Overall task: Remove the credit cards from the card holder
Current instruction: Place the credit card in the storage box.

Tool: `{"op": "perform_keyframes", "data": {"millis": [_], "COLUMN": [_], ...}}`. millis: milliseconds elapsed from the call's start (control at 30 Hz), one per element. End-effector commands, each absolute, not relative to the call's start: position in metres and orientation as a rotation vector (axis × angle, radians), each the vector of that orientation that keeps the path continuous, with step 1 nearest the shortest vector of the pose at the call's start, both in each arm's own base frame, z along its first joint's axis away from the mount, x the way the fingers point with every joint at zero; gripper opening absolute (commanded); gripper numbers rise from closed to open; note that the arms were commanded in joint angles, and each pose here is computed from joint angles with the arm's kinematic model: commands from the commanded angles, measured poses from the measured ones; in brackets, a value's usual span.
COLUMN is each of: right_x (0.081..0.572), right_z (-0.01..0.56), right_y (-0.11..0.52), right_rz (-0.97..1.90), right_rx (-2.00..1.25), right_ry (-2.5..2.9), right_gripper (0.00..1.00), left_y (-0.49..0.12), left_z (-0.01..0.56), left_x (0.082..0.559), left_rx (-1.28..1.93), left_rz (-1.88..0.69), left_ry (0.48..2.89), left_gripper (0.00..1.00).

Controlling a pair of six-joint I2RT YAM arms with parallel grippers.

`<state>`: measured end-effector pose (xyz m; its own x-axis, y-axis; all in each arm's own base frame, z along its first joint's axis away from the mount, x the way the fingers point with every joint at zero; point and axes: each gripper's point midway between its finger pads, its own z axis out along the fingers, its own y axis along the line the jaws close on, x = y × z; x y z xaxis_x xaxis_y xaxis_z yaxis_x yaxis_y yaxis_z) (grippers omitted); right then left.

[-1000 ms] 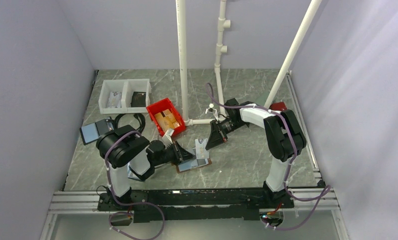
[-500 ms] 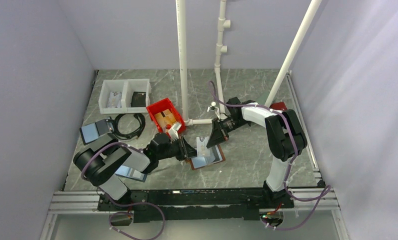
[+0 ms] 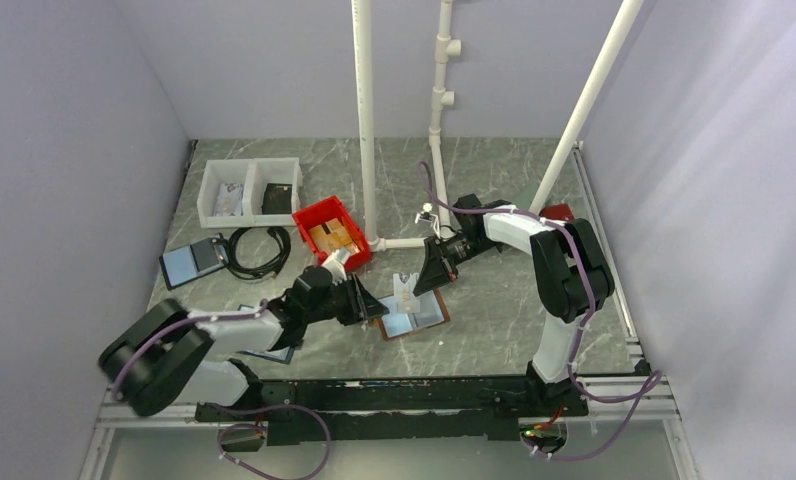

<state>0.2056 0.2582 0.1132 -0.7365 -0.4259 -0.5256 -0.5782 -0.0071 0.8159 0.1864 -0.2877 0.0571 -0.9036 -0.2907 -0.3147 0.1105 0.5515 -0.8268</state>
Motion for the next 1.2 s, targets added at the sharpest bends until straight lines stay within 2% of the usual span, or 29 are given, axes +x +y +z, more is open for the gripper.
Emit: {"op": "perform_keyframes", "data": {"millis": [0,167,200,533,767,867,1100,1167], "right_x": [0.213,0.213,0.212,0.207,0.205,0.205,0.203,0.203], "right_z": [0.132,0.133,0.133,0.138,0.138,0.138,0.139,0.139], "right_y": [0.261,0.261,0.261,0.263,0.264,0.264,0.265,0.266], "right_rz": [1.827,1.833,1.837,1.877,1.886,1.89,1.894,1.894], "right_rx": [-1.125,-1.126,-1.126,-1.134,-1.14,-1.142,-1.152,-1.155], "right_ry": [2.016,2.011,2.008,1.961,1.963,1.96,1.955,1.954], "right_gripper": [0.0,0.0,0.0,0.0,0.0,0.0,0.0,0.0], "left_y": [-0.268,-0.26,-0.26,-0.288,-0.312,-0.315,-0.32,-0.321], "left_z": [0.081,0.116,0.12,0.142,0.153,0.153,0.15,0.151], "left_x": [0.191,0.183,0.181,0.188,0.192,0.193,0.195,0.195], "left_rx": [-0.103,-0.052,-0.034,0.085,0.155,0.157,0.172,0.179], "left_rz": [-1.194,-1.283,-1.306,-1.415,-1.539,-1.548,-1.557,-1.566], "left_ry": [2.29,2.108,2.081,2.016,1.959,1.957,1.969,1.965], "left_gripper": [0.4,0.66,0.69,0.71,0.68,0.61,0.22,0.19]}}
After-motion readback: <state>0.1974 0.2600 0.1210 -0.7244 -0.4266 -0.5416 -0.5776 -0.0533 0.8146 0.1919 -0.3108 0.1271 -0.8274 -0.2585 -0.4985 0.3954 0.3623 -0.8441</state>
